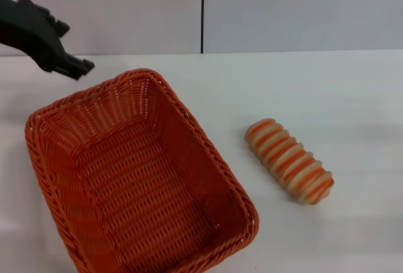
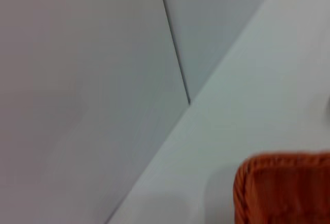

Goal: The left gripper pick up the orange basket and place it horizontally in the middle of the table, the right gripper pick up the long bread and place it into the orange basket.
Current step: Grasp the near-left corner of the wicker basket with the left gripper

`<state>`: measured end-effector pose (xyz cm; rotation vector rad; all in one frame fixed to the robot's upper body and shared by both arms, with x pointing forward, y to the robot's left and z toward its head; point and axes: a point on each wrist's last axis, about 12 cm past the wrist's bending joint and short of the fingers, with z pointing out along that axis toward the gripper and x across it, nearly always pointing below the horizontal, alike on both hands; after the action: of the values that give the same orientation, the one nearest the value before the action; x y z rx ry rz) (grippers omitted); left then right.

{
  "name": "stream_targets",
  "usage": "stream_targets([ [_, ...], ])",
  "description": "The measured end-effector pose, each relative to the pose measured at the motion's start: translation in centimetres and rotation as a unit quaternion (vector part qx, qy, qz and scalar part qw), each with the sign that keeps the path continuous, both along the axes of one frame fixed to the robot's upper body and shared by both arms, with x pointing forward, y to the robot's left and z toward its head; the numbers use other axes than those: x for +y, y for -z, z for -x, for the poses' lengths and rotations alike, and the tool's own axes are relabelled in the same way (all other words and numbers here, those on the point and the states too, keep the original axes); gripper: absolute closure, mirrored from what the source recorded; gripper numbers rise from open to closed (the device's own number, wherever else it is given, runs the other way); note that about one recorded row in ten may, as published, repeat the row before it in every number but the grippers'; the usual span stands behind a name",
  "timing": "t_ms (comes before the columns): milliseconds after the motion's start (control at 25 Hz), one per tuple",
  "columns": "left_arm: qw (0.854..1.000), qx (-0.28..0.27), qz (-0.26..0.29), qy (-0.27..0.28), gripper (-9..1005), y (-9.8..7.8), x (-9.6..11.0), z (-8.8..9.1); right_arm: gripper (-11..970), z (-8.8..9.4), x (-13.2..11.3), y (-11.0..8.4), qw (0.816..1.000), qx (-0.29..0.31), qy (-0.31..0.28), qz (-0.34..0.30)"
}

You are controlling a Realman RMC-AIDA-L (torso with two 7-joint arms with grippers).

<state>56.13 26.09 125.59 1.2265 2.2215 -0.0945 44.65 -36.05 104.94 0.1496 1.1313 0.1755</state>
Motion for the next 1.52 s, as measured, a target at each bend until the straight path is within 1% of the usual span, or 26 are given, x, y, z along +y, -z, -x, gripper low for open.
stream_targets([
  [40,1.0,0.004,-0.014,0.002,234,0.3,-0.4,-0.2,276,0.0,0.0,0.0,1.0,0.001,0.001,0.0],
  [80,0.999,0.008,-0.041,0.008,235,1.0,-1.5,-0.6,276,0.1,-0.1,0.0,1.0,0.002,0.001,0.0],
  [160,0.999,0.007,-0.051,0.011,235,1.3,-2.0,-0.7,276,0.1,-0.1,0.1,1.0,0.003,0.002,0.001],
  [200,0.998,0.013,-0.059,0.014,235,1.8,-2.5,-1.0,276,0.2,-0.1,0.1,1.0,0.003,0.002,0.002],
  [280,0.998,0.019,-0.064,0.014,235,2.1,-2.7,-1.1,276,0.1,-0.2,0.1,1.0,0.005,0.002,0.002],
  [480,0.994,0.047,-0.095,0.016,236,4.1,-3.3,-1.5,275,0.1,-0.2,0.2,1.0,0.011,0.003,0.001],
  [680,0.993,0.056,-0.102,0.02,236,5.7,-3.9,-2.0,275,-0.3,-0.1,0.2,1.0,0.013,-0.001,0.002],
  [720,0.992,0.058,-0.107,0.024,236,6.3,-4.3,-2.2,275,-0.4,-0.1,0.2,1.0,0.014,-0.002,0.002],
  [800,0.992,0.059,-0.11,0.026,237,6.6,-4.4,-2.3,275,-0.4,0.0,0.2,1.0,0.015,-0.002,0.002],
  [920,0.99,0.075,-0.118,0.027,237,7.8,-4.7,-2.8,276,-0.6,-0.1,0.3,1.0,0.022,-0.002,0.002],
  [1320,0.987,0.086,-0.135,0.029,238,8.6,-5.1,-3.9,275,-0.8,-0.2,0.5,0.999,0.032,0.001,0.002],
  [1520,0.987,0.085,-0.137,0.028,239,8.6,-5.0,-4.1,276,-0.7,-0.3,0.6,0.999,0.037,0.005,0.001],
])
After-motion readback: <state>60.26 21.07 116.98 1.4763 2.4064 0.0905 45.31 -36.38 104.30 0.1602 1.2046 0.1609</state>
